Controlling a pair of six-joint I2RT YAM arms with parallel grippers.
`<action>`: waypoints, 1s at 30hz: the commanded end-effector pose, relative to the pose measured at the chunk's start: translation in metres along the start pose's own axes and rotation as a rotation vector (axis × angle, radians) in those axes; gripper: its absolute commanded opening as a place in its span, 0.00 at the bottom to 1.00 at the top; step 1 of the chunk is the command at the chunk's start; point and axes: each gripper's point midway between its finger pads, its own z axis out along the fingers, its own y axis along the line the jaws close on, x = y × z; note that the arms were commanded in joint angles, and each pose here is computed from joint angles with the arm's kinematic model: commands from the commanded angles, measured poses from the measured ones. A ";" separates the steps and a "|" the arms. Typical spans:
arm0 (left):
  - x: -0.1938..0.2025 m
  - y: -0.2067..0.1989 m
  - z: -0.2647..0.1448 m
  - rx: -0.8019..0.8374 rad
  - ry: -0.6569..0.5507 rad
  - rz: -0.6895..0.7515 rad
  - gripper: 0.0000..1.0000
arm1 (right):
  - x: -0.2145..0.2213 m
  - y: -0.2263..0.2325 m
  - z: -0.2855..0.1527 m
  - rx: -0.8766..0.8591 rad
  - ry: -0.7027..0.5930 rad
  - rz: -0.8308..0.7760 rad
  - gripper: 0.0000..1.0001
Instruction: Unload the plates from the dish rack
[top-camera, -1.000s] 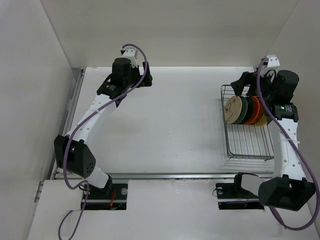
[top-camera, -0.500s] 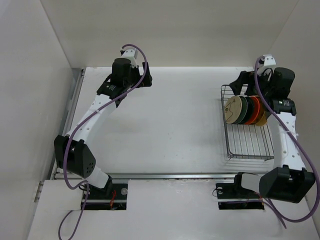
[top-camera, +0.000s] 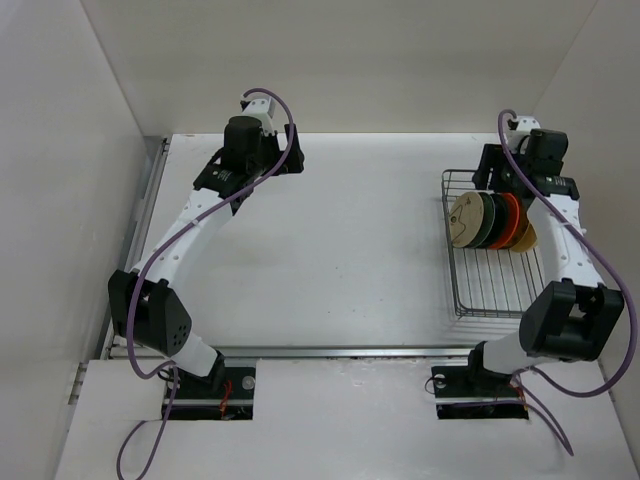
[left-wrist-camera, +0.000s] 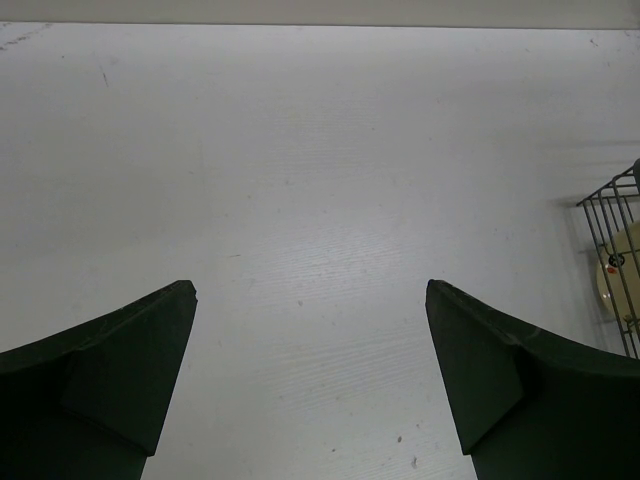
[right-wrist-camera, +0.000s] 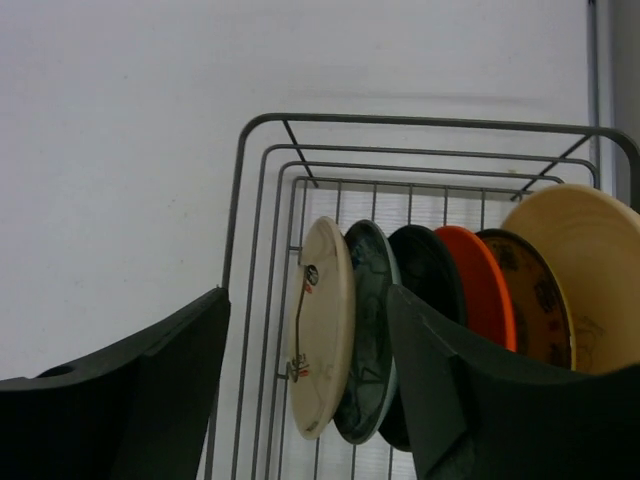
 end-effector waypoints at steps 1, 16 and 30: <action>-0.021 -0.008 -0.014 0.023 -0.069 -0.012 0.99 | -0.023 -0.013 -0.012 0.090 -0.035 -0.020 0.68; -0.021 -0.008 -0.014 0.023 -0.069 -0.012 0.99 | 0.017 -0.001 -0.008 0.201 0.107 -0.144 0.64; -0.021 -0.008 -0.014 0.023 -0.069 -0.012 0.97 | 0.038 -0.017 -0.008 0.356 0.160 -0.205 0.56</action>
